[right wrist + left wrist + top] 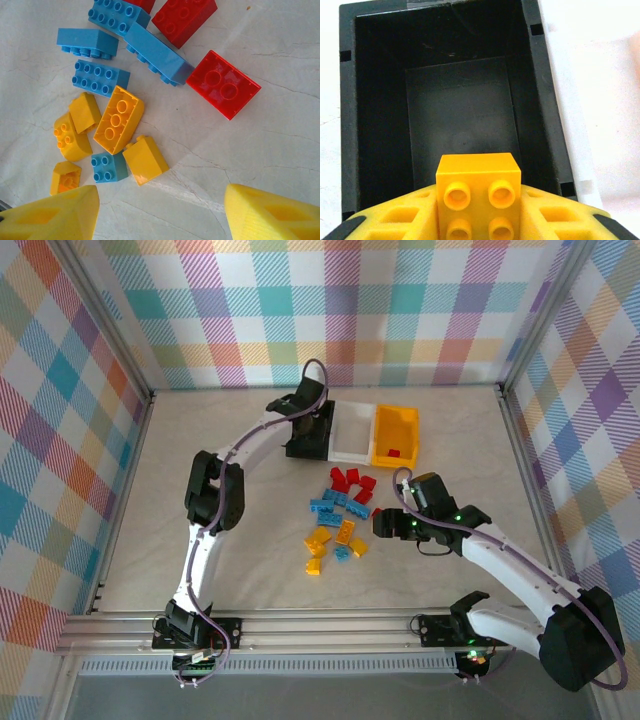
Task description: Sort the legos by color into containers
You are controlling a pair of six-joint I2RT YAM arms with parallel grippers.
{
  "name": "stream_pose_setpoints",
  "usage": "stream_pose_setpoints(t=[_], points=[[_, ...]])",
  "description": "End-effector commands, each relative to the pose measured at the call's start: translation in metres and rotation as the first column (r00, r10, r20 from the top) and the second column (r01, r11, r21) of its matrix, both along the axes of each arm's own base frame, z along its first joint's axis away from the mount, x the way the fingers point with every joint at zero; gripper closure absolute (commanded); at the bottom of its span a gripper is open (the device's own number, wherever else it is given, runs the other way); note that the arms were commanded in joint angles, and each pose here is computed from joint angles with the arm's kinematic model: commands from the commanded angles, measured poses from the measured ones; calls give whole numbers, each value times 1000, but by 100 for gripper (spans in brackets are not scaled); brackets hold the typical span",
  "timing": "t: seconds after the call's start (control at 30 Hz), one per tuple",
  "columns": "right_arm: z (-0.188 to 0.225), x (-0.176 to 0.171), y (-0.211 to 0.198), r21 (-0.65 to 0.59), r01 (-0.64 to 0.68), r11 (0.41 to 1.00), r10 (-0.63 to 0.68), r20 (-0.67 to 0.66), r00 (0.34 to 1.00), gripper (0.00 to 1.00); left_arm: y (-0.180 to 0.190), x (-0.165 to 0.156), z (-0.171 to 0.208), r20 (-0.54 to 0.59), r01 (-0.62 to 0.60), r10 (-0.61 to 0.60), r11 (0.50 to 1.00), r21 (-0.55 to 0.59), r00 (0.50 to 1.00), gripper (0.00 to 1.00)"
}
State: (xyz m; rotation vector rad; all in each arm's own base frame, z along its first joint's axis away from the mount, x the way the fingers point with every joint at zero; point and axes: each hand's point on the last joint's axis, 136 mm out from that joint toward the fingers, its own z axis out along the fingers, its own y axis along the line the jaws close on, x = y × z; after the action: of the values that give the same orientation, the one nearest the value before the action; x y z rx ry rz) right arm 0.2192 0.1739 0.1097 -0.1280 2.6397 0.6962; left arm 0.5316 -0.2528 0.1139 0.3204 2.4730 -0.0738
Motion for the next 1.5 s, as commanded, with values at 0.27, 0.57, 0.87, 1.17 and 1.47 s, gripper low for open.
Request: stream_pose_setpoints(t=[0.27,0.57,0.87,1.17,1.47], points=[[-1,-12,-3,1,-1,1000,1,-35,999,33,3,-6,11,-24,3,-4,998,-57,1000,51],[-42,-32,11,-46,-115,992,105,-172,979,33,5,-101,37,-47,41,-45,995,-88,998,37],[-67,-19,30,-189,-225,956,190,-183,965,33,34,-219,23,-167,-10,-18,986,-168,986,34],[-82,-16,50,-297,-320,899,279,-175,944,35,77,-283,14,-205,-64,30,985,-161,978,32],[-91,-4,51,-365,-316,876,279,-151,948,42,91,-303,0,-231,-98,58,981,-167,971,31]])
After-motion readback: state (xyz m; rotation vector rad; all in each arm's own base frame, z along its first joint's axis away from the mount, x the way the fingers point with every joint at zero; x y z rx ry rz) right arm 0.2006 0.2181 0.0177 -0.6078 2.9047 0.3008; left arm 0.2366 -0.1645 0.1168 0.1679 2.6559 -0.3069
